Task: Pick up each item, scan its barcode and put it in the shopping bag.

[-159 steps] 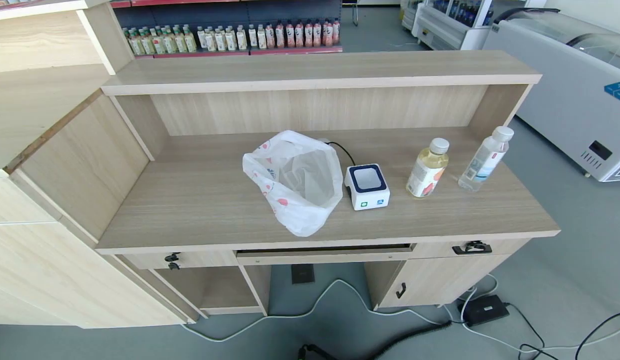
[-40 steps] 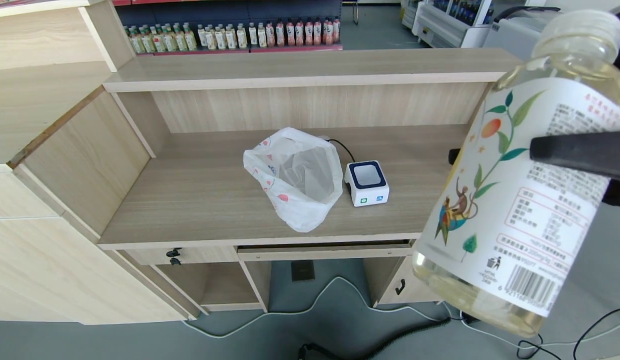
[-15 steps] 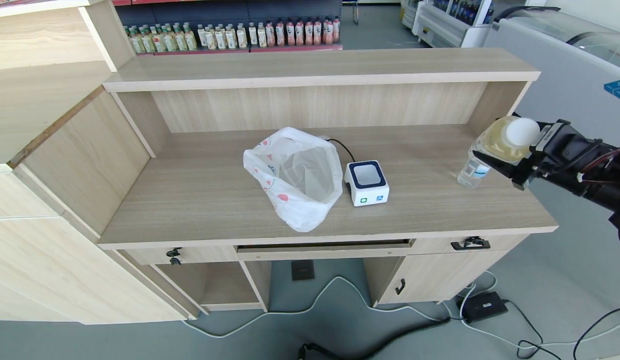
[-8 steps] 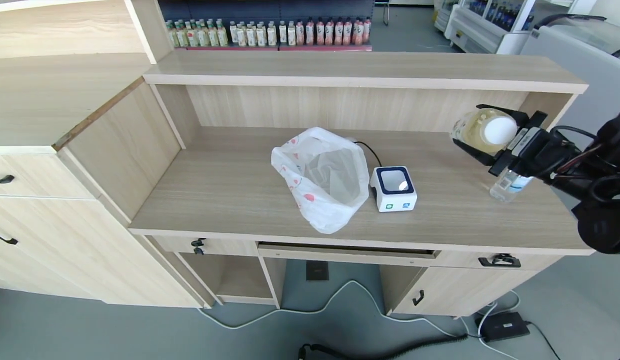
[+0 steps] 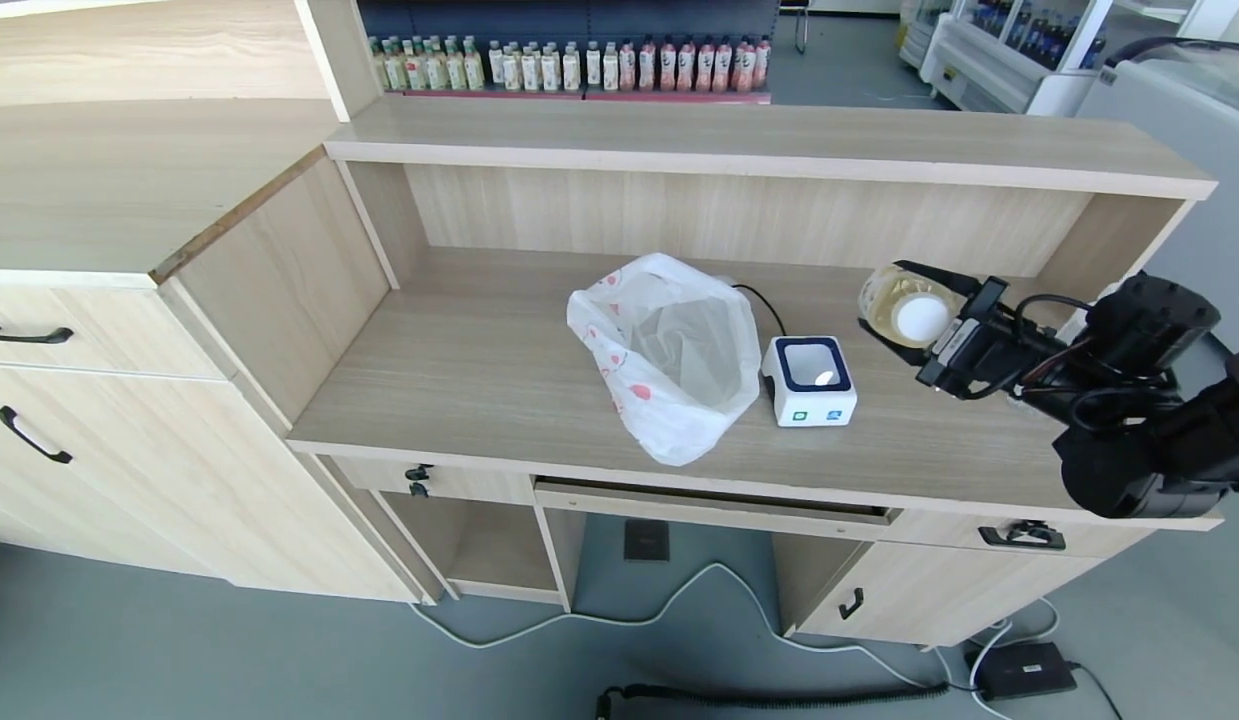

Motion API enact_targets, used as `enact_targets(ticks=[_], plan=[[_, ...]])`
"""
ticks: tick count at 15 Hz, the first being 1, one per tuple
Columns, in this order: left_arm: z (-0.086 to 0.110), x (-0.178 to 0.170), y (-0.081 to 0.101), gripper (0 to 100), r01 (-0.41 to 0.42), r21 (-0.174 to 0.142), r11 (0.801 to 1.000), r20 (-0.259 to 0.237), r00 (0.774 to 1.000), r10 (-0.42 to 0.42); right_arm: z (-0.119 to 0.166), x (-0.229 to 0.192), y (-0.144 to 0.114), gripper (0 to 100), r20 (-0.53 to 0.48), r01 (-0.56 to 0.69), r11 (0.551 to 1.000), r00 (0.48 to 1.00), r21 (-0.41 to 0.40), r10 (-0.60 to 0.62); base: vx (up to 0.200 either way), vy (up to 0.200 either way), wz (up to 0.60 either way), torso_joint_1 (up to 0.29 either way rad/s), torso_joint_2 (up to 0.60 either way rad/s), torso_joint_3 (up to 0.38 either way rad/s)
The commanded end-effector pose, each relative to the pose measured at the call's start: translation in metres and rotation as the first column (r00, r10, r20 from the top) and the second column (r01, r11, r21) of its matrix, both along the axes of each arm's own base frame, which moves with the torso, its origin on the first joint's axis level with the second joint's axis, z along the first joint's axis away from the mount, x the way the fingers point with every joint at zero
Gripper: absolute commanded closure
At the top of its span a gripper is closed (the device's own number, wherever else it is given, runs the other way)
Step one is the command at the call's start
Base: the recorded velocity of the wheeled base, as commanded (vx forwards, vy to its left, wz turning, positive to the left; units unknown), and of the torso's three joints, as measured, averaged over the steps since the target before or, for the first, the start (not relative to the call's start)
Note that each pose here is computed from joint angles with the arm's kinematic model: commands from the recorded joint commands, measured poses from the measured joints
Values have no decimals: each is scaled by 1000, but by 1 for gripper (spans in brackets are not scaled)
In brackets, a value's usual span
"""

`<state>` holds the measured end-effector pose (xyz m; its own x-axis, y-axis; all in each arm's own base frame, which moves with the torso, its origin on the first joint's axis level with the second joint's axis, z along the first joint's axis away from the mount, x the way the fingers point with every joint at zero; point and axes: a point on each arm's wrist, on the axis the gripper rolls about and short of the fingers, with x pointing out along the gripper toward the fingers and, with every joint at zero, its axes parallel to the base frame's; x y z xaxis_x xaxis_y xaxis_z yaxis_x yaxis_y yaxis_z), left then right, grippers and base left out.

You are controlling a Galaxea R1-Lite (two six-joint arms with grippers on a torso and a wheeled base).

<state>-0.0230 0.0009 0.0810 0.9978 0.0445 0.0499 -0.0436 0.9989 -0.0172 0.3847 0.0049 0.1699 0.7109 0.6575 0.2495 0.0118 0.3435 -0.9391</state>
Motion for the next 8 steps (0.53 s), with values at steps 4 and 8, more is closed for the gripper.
enact_targets(ticks=[4,8], plan=[[0,0,0,0,0,0,1000,1,1000,0,-22,8,6,100,-36,-12,1000,999,-11,11,0,0,0,0,0,0],[0,0,0,0,0,0,1000,1,1000,0,-30,12,6,100,-40,-8,1000,999,-23,7,0,0,0,0,0,0]])
